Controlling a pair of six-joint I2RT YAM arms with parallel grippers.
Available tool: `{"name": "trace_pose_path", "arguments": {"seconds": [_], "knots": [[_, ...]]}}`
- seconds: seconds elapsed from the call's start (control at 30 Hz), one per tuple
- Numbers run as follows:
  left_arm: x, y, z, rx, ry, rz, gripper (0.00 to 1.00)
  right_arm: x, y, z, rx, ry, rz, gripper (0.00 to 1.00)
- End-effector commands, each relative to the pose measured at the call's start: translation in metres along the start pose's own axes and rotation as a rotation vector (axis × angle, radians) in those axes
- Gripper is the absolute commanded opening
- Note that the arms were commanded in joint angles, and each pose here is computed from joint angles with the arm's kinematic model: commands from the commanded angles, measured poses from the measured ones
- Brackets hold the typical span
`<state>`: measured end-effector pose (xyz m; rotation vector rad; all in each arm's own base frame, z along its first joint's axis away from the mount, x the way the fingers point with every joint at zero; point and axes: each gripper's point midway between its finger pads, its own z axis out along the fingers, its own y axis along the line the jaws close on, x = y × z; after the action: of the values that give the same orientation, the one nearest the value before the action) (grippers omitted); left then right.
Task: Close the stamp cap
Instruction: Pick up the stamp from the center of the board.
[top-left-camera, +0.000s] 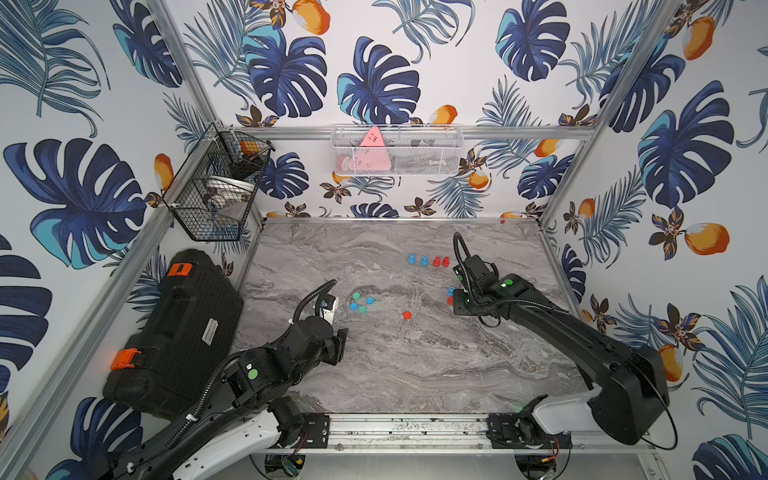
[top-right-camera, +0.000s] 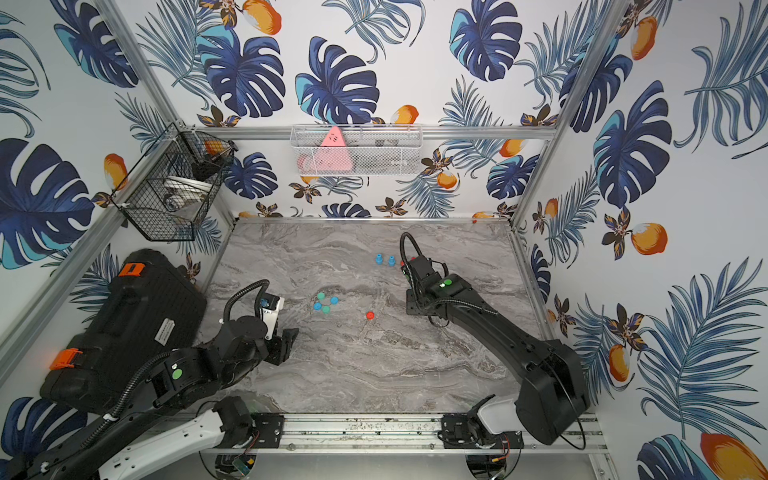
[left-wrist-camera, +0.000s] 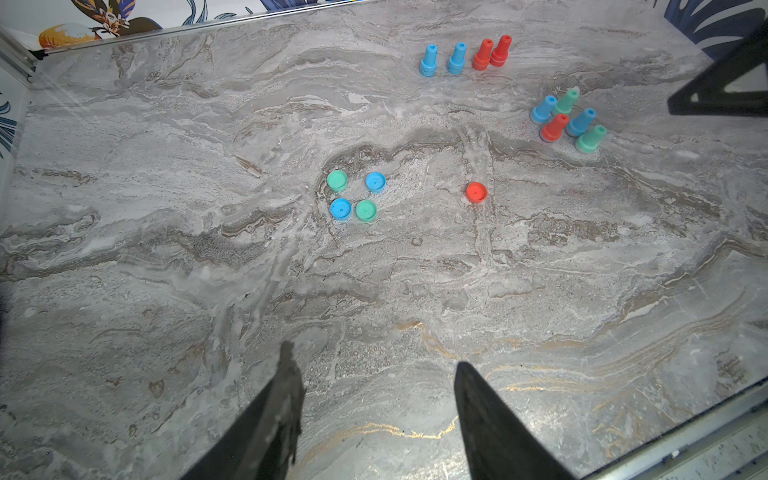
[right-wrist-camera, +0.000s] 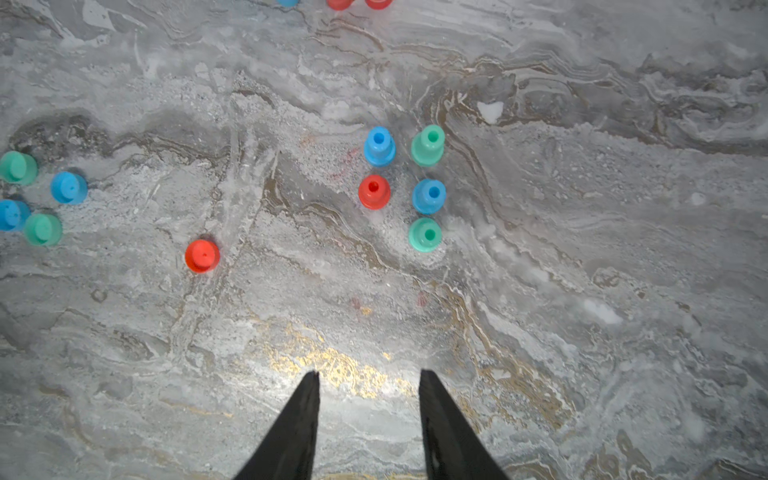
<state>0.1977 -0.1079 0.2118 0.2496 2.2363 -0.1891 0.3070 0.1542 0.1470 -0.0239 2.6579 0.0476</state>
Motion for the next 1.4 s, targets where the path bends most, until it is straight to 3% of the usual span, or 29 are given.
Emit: {"name": "trace_pose_path", "arguments": {"seconds": [0.0,0.53,1.37], "knots": [[-0.003,0.0,0.0,0.001,-0.015,-0.006,0.64,-0.013,0.01,0.013,-0.035,0.029,-0.023,0.42],[-0.003,-0.004,-0.003,0.03,-0.021,0.0,0.65,-0.028,-0.006,0.076,-0.013,0.165,0.022,0.4],[-0.005,-0.003,-0.005,0.034,-0.031,-0.003,0.65,-0.03,-0.01,0.118,0.067,0.216,0.006,0.34]]}}
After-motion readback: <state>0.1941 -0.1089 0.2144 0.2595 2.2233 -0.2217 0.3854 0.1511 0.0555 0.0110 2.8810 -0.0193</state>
